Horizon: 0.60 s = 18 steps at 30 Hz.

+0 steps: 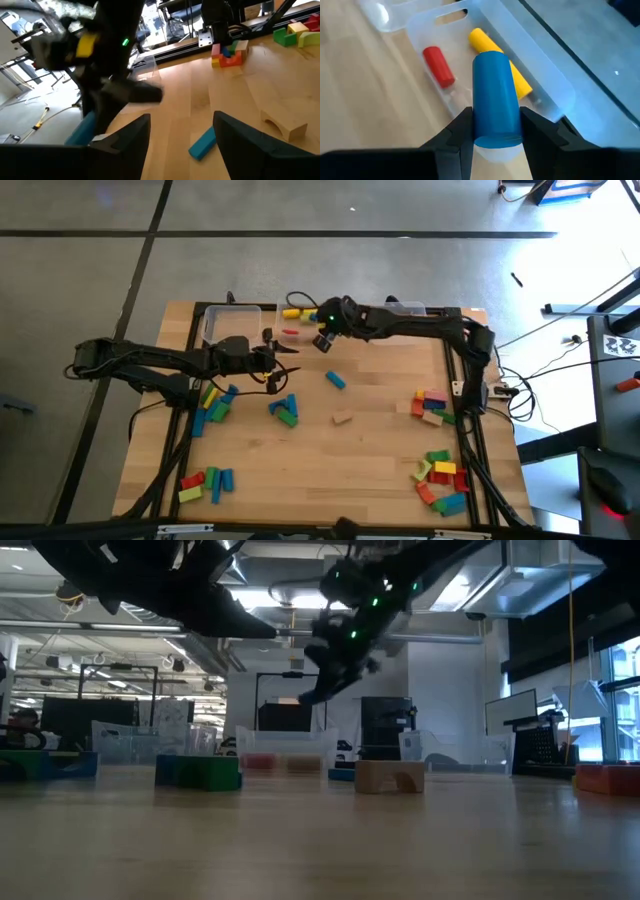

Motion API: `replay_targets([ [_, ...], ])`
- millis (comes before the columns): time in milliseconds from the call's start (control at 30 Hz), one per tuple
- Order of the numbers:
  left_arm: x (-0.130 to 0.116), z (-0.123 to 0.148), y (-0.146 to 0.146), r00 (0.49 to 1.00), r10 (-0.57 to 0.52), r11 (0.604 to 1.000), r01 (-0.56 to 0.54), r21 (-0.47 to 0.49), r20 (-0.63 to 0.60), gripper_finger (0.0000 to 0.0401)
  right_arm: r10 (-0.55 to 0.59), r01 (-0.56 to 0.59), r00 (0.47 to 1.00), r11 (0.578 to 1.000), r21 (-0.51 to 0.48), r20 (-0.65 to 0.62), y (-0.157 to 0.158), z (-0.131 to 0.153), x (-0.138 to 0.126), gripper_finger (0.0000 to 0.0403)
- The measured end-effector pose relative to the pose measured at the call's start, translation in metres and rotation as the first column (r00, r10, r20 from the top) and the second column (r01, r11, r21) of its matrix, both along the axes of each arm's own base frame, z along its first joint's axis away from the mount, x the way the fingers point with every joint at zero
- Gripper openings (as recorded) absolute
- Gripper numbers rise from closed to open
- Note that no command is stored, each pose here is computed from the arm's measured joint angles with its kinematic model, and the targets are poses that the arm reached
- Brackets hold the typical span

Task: Sort blocks by size
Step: Put the blue cylindrical block into the middle transparent bin

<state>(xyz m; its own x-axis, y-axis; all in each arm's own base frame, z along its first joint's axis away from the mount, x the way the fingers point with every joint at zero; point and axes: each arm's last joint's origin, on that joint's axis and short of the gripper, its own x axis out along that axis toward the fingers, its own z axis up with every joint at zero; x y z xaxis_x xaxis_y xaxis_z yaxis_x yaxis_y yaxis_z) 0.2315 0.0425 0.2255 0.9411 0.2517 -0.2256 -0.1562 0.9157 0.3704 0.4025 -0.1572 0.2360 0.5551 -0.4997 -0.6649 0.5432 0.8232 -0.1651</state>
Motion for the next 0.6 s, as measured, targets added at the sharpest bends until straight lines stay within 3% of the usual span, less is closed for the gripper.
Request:
replay_targets([
  [333,0.0,0.0,0.0,1.0,0.0,1.0,0.0,0.007,0.001,0.021,-0.064,0.065,0.998,0.996,0.059,-0.02,-0.044,-0.044,0.0,0.0133],
  [600,0.0,0.0,0.0,1.0,0.0,1.0,0.0,0.008,0.001,0.021,-0.063,0.062,0.998,0.996,0.062,0.019,-0.05,-0.046,0.002,0.0155],
])
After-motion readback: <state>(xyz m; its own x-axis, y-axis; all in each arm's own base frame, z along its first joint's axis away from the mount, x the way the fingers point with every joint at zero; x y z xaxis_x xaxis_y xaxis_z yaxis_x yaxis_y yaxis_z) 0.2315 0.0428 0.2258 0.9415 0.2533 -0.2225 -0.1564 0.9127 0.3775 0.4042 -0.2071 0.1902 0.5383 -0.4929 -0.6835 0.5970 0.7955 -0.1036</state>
